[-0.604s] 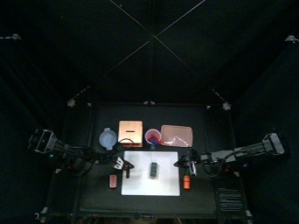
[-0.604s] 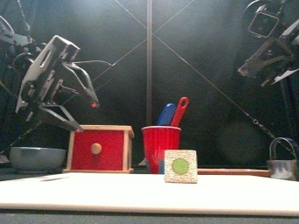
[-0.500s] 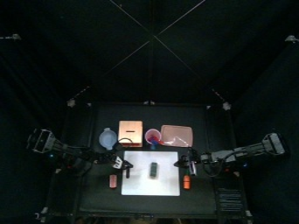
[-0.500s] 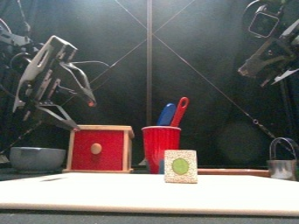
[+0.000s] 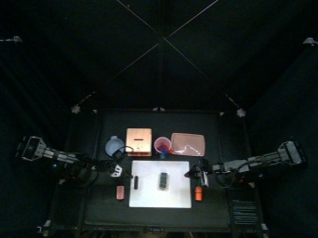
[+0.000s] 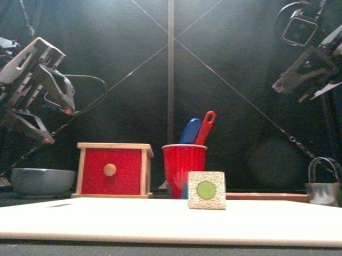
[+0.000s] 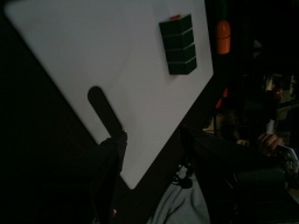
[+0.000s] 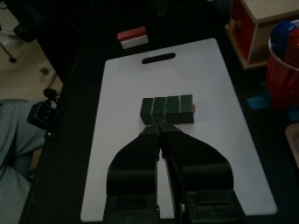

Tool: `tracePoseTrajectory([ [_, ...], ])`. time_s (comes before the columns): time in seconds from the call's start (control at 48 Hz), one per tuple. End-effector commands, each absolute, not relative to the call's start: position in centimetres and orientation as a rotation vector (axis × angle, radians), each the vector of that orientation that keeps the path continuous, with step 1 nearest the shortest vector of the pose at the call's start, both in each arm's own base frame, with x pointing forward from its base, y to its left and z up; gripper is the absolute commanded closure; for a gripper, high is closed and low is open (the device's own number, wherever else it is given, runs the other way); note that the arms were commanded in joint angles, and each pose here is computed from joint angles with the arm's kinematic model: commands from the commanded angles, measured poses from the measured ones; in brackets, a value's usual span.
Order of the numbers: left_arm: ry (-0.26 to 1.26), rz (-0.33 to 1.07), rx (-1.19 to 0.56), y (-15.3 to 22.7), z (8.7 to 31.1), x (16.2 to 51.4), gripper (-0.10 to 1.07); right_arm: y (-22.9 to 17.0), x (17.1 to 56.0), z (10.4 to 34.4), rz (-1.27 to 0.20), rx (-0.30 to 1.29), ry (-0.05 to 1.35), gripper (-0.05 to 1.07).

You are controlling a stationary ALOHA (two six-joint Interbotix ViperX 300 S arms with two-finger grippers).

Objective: Put salmon sushi on cutting board

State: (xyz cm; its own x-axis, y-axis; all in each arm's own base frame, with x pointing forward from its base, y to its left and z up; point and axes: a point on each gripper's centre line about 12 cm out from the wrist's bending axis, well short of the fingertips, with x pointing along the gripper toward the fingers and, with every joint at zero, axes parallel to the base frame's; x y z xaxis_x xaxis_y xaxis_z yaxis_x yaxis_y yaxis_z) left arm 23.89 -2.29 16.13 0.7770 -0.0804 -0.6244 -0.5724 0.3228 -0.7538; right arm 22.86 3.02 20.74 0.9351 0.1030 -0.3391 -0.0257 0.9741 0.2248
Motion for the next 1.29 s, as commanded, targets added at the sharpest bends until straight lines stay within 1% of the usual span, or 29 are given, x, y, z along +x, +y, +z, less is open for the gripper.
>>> tracePoseTrajectory([
  [0.0, 0.642, 0.365, -1.197, -1.4, 16.5, 23.9, 0.11, 3.1, 23.4, 21.6, 0.070, 0.222, 0.334, 1.00],
  [0.188, 0.816, 0.443, -1.213, -0.1, 15.4, 22.3, 0.11, 3.1, 23.5, 21.3, 0.068, 0.222, 0.345, 1.00],
  [0.333, 0.821, 0.442, -1.191, 0.2, 15.9, 22.5, 0.11, 3.1, 23.5, 21.3, 0.065, 0.222, 0.345, 1.00],
  [0.438, 0.850, 0.479, -1.184, 0.9, 15.6, 22.0, 0.11, 3.0, 23.5, 21.3, 0.062, 0.220, 0.341, 1.00],
  [0.688, 0.959, 0.639, -1.150, 2.8, 15.0, 20.5, 0.11, 2.9, 23.5, 21.4, 0.060, 0.223, 0.338, 1.00],
  [0.75, 0.987, 0.706, -1.130, 3.2, 15.0, 20.1, 0.11, 2.8, 23.6, 21.3, 0.055, 0.224, 0.337, 1.00],
  [0.812, 0.983, 0.759, -1.111, 3.6, 15.4, 20.0, 0.11, 2.7, 23.6, 21.3, 0.049, 0.227, 0.339, 1.00],
  [1.0, 0.940, 0.777, -1.109, 0.7, 16.4, 20.5, 0.11, 2.6, 23.7, 21.2, 0.043, 0.227, 0.341, 1.00],
  [1.167, 0.930, 0.852, -1.122, -2.1, 15.7, 20.2, 0.10, 2.3, 24.1, 21.1, 0.029, 0.221, 0.339, 1.00],
  [1.271, 0.924, 0.866, -1.122, -3.8, 15.5, 20.3, 0.09, 2.3, 24.3, 21.1, 0.030, 0.218, 0.340, 1.00],
])
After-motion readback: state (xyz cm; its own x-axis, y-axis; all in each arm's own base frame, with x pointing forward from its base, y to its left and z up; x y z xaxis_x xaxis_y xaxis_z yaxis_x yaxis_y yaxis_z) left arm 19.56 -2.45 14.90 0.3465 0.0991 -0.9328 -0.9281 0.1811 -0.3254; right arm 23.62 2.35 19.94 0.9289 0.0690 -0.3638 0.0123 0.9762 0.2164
